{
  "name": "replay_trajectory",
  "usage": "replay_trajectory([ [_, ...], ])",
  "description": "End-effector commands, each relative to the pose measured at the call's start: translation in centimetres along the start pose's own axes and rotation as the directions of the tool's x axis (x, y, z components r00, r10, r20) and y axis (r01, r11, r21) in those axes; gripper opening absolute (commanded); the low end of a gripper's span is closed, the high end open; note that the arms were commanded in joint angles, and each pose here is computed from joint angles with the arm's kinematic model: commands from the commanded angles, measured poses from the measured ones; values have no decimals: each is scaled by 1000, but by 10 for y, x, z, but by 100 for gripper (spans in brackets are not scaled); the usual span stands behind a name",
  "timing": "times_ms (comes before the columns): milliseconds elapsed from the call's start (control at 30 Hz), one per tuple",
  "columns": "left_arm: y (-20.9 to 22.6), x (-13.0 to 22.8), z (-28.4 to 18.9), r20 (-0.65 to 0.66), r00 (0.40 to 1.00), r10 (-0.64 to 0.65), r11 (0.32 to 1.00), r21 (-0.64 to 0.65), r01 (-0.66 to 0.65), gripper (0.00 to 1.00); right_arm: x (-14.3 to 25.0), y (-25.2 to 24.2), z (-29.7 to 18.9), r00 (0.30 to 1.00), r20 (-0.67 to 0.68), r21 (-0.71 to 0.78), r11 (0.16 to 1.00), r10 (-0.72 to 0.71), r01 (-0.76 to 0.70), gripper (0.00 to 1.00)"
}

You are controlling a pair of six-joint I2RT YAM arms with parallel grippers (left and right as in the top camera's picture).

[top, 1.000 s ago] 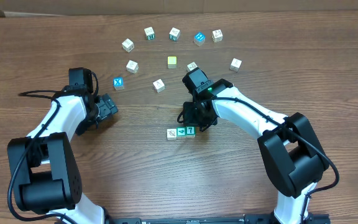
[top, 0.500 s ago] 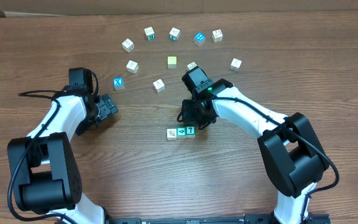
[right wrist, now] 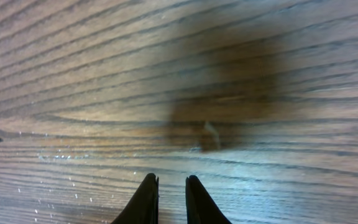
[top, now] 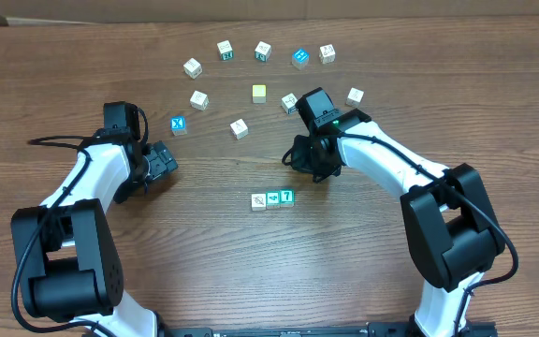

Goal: Form a horizontal line

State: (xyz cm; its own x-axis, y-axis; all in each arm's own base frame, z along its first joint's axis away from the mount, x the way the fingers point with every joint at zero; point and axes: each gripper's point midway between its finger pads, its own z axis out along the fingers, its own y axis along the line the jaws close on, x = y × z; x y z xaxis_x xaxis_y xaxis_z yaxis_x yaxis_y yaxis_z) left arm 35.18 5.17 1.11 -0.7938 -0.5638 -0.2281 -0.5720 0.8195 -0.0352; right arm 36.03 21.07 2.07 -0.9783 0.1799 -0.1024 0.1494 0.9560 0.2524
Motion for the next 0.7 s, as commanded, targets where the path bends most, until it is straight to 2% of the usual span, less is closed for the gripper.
replay_trajectory([
  [0, 3, 2, 4, -11, 1000, 1, 1000, -13, -1, 99, -4, -5, 2, 1000, 9, 15, 1000, 24, -24, 14],
  [100, 3, 2, 4, -11, 1000, 1, 1000, -13, -1, 99, -3, -5, 2, 1000, 6, 18, 1000, 24, -24, 23],
  [667, 3, 2, 4, -11, 1000, 1, 1000, -13, -1, 100, -2, -6, 3, 1000, 4, 20, 1000, 24, -24, 26],
])
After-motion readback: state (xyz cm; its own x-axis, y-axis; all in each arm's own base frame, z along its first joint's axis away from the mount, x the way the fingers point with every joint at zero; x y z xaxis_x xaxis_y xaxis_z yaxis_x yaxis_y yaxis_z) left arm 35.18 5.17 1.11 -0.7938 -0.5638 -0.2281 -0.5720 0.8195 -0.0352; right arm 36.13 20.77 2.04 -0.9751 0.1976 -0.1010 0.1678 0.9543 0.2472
